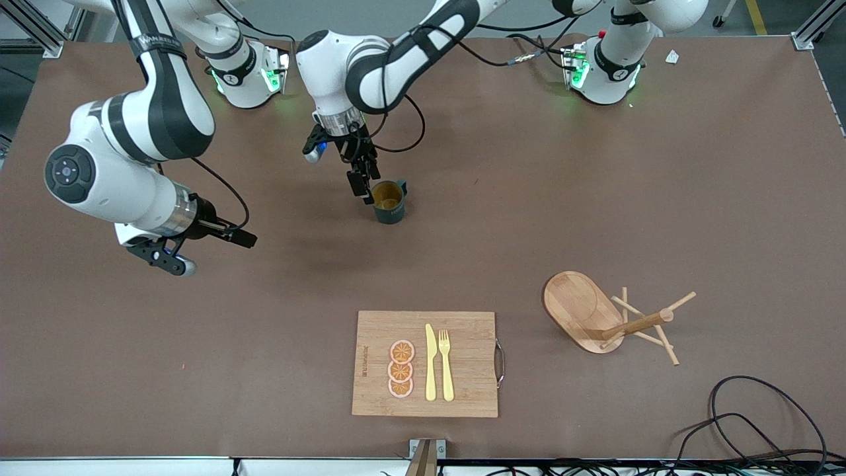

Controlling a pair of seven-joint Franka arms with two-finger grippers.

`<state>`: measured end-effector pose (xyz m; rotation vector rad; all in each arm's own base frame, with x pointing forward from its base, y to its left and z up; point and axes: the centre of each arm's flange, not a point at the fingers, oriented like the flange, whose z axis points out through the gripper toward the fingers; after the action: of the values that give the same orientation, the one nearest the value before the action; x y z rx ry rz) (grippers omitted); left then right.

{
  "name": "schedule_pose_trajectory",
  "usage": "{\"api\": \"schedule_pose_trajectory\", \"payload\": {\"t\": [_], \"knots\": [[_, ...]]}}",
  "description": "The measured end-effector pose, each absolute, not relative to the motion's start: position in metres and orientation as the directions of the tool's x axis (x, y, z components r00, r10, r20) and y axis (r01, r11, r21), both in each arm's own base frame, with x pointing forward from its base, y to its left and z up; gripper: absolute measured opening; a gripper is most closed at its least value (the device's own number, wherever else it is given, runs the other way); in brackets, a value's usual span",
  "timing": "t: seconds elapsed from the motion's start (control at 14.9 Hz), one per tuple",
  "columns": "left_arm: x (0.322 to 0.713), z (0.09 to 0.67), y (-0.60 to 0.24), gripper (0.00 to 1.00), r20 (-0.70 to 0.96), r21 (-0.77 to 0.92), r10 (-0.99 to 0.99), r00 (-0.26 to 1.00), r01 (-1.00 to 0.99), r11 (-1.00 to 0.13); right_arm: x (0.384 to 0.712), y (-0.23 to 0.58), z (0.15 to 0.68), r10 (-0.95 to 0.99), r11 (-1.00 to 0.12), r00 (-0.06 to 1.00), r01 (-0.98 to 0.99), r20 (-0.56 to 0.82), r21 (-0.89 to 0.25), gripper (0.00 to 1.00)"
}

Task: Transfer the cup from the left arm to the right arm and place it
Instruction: 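Reach the right gripper toward the mug while the left gripper holds it, then grasp the mug with the right gripper while the left gripper releases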

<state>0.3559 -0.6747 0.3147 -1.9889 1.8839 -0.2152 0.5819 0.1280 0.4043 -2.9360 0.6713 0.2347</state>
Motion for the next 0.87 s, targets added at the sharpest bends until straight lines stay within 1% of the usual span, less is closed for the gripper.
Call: {"api": "schedule_pose_trajectory", "payload": {"t": [0.13,0.4,0.54,0.67,0.74,0.87], "knots": [[0.395,0.347,-0.651,1.00,-0.103,-0.358,-0.983,0.155,-0.927,-0.109,0.575,0.141,0.386,-0.415,-0.895,0.894,-0.435,-0.169,-0.099,1.00],[0.476,0.392,-0.586,1.00,-0.042,-0.292,-0.967,0.250,-0.929,-0.228,0.550,0.172,0.342,-0.404,-0.898,0.903,-0.422,-0.145,-0.127,1.00],[0.529,0.410,-0.535,1.00,-0.011,-0.252,-0.948,0.317,-0.919,-0.304,0.536,0.190,0.325,-0.384,-0.907,0.916,-0.398,-0.117,-0.139,1.00],[0.582,0.430,-0.473,1.00,0.028,-0.221,-0.912,0.409,-0.887,-0.405,0.519,0.216,0.310,-0.347,-0.922,0.934,-0.355,-0.081,-0.151,1.00],[0.601,0.440,-0.446,1.00,0.041,-0.215,-0.892,0.450,-0.868,-0.448,0.510,0.231,0.305,-0.321,-0.932,0.945,-0.327,-0.064,-0.158,1.00],[0.625,0.460,-0.401,1.00,0.051,-0.215,-0.857,0.513,-0.832,-0.511,0.490,0.265,0.301,-0.279,-0.945,0.959,-0.282,-0.043,-0.168,1.00]]}}
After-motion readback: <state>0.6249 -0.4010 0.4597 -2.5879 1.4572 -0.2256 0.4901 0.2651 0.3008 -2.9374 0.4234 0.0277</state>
